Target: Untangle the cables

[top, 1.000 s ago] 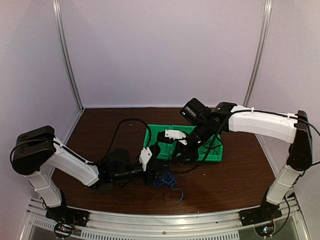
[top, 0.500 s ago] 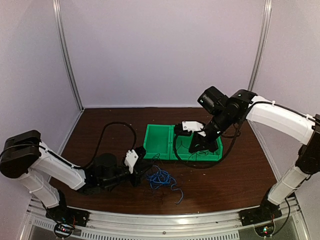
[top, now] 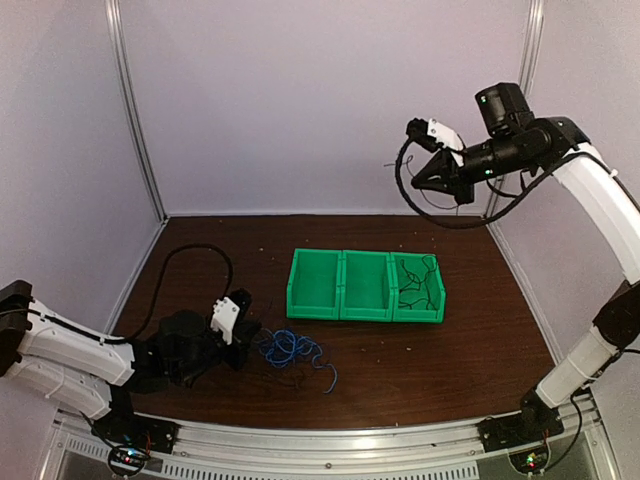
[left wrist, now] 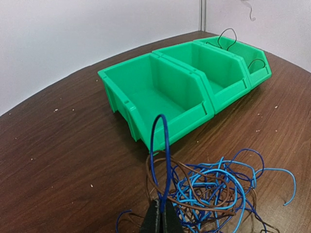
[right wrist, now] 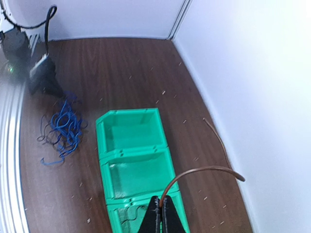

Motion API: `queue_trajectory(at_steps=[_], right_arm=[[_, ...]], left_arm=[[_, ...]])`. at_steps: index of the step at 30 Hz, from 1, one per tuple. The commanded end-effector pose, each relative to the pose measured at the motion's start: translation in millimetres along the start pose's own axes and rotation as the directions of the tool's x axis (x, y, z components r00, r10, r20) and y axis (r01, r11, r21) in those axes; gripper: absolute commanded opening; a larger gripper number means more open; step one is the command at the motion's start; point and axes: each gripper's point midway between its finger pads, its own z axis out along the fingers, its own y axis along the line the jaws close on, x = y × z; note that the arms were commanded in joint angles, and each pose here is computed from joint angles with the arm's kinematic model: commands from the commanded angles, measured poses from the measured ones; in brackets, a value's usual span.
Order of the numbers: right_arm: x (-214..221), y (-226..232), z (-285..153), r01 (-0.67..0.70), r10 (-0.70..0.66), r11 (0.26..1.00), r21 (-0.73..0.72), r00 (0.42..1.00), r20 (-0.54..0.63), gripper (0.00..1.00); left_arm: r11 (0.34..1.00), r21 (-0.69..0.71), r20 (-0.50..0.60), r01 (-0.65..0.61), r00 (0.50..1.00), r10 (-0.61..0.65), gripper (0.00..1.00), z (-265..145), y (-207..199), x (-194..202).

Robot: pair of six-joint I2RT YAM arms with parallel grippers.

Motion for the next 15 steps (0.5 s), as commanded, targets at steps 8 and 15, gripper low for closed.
queue_trajectory(at_steps=[8,15], right_arm=[[-78.2,-81.8,-55.2,0.027,-0.109,0.936,0.351,0.970,0.215,0.00],[-41.3,-88.8,-24.8,-0.005,-0.066,0.934,0.356,0.980,0.186,0.00]], left_arm=[[0.998,-0.037,-0.034,0.046,0.998,-0.048,0.00,-6.1,9.5,8.6],[0.998,-0.023,-0.018,0.054,0.998,-0.054,0.00,-8.9,8.0,3.9]])
